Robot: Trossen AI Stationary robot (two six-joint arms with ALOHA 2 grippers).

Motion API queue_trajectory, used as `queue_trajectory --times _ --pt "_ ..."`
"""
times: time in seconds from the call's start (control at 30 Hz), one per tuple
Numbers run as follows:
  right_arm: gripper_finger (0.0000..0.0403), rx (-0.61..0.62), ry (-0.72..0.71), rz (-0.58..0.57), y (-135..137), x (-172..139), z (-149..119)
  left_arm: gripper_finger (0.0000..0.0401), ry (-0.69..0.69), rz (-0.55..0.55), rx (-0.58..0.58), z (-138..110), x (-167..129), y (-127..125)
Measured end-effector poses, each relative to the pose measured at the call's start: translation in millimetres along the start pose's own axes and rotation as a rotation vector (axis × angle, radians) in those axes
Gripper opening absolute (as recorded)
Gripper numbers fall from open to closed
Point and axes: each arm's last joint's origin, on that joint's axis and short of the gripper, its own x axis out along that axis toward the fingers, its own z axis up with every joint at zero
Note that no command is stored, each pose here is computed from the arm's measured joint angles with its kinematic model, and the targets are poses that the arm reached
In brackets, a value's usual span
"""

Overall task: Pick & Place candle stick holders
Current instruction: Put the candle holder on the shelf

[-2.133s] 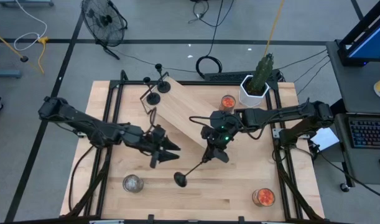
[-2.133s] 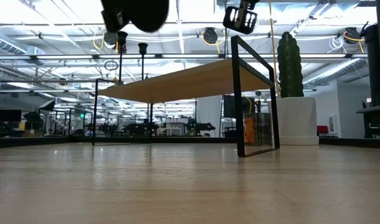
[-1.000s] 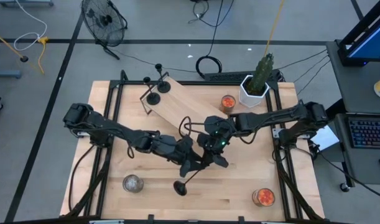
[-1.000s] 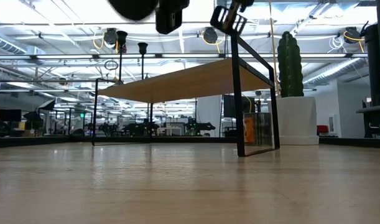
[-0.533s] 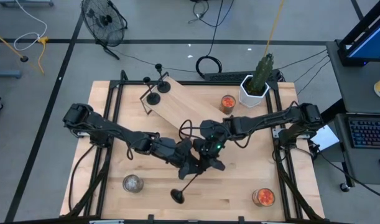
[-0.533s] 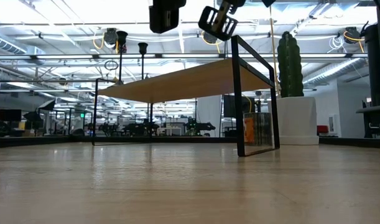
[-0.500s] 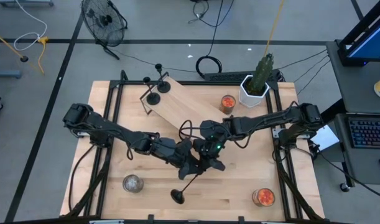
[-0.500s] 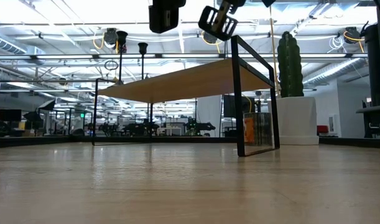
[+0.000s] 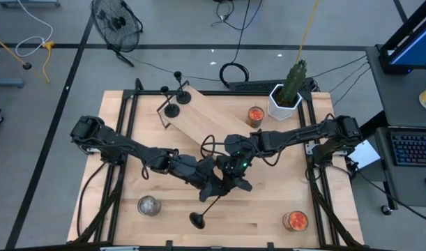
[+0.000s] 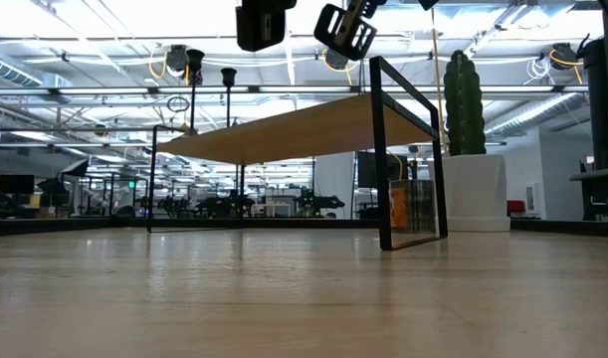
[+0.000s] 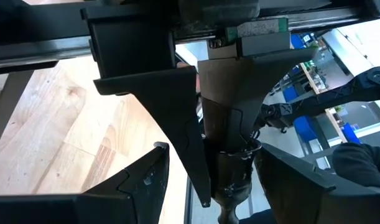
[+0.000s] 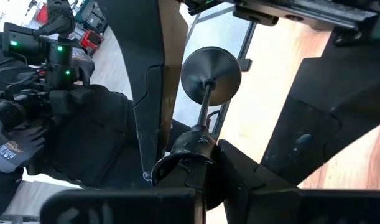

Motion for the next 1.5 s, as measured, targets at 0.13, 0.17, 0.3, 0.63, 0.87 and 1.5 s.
queue_trajectory --times 0.13,0.17,0.3,0.63,0.87,1.5 --pt "0.0013 0.001 0.001 0.001 0.0 0.0 0.0 0.0236 0.002 -0.001 -0.001 -0.2 0.0 0.1" --pt "0.0013 0.001 0.001 0.001 0.0 0.0 0.0 0.0236 0.006 -0.004 -0.001 -0.2 0.0 0.1" --pt "0.0013 0.000 0.010 0.023 0.7 0.0 -0.3 0.0236 0.036 -0.029 -0.004 -0.8 0.0 -0.5" --pt "0.0013 -0.030 0.009 0.028 1.0 0.1 0.0 0.0236 0.062 -0.048 -0.031 -1.9 0.9 -0.1" --pt "0.0013 -0.038 0.035 0.046 0.8 0.1 -2.6 0.0236 0.066 -0.044 -0.053 -4.0 8.7 7.0" --pt "0.0013 -0.171 0.030 0.020 -3.7 -3.3 -2.1 0.0236 0.069 -0.108 -0.065 -2.5 9.5 3.5"
